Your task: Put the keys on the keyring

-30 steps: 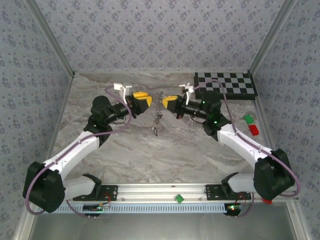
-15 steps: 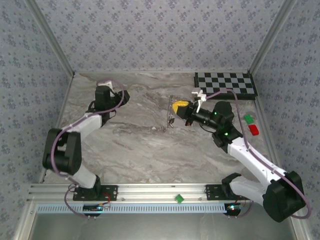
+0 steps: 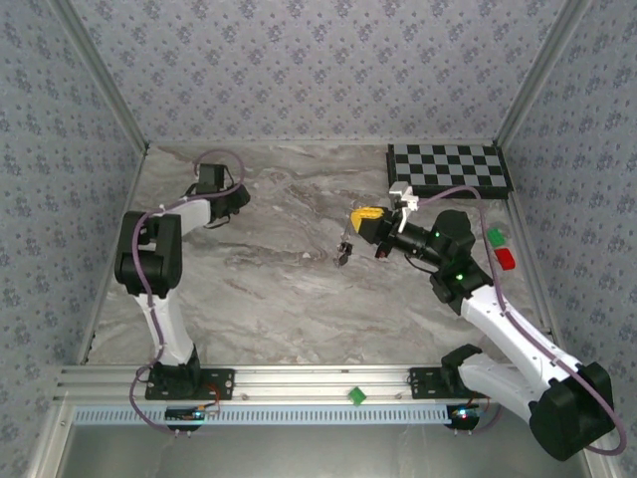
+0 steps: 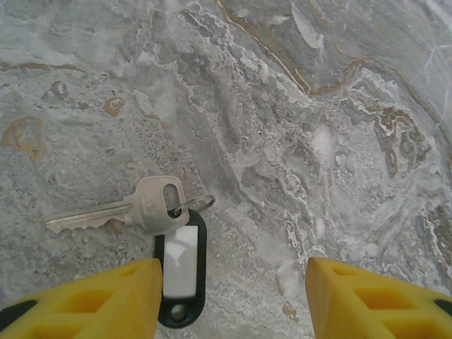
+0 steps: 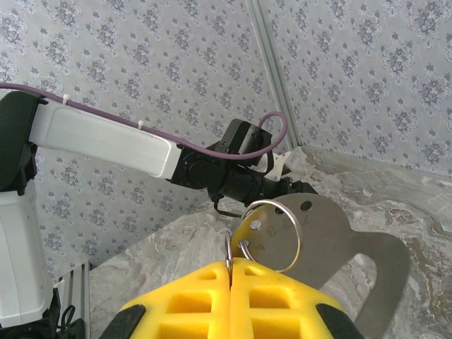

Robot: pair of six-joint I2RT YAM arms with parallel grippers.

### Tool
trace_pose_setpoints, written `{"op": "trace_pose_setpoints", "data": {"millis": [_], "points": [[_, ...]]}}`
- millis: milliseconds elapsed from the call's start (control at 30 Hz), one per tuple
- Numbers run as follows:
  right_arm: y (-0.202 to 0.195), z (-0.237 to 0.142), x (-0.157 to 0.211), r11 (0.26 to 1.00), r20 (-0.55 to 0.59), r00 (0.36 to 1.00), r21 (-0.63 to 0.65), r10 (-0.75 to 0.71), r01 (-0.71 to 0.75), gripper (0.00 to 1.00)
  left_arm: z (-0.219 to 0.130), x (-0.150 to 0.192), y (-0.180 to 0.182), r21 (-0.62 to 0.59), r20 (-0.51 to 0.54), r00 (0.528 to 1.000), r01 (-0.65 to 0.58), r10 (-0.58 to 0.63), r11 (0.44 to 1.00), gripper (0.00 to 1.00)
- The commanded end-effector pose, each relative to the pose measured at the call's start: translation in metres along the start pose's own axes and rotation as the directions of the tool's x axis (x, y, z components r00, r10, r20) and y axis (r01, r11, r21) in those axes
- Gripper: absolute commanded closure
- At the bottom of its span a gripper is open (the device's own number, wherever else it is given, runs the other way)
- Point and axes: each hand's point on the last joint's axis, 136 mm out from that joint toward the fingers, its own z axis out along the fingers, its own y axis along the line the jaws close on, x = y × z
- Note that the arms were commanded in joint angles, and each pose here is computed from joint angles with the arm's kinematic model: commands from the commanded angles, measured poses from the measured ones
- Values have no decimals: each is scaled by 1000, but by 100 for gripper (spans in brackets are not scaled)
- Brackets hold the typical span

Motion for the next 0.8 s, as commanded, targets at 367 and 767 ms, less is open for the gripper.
{"op": "trace_pose_setpoints", "data": {"millis": [367,767], "points": [[-3,-2,-4,1000,23,999,9,-22,22,100,26,25,-3,66,-131,990,50,-41,997,43],[-2,-4,-4,1000,32,999,5,-8,8,100,5,93,-53,174,-219,974,-10,48,985,45]]}}
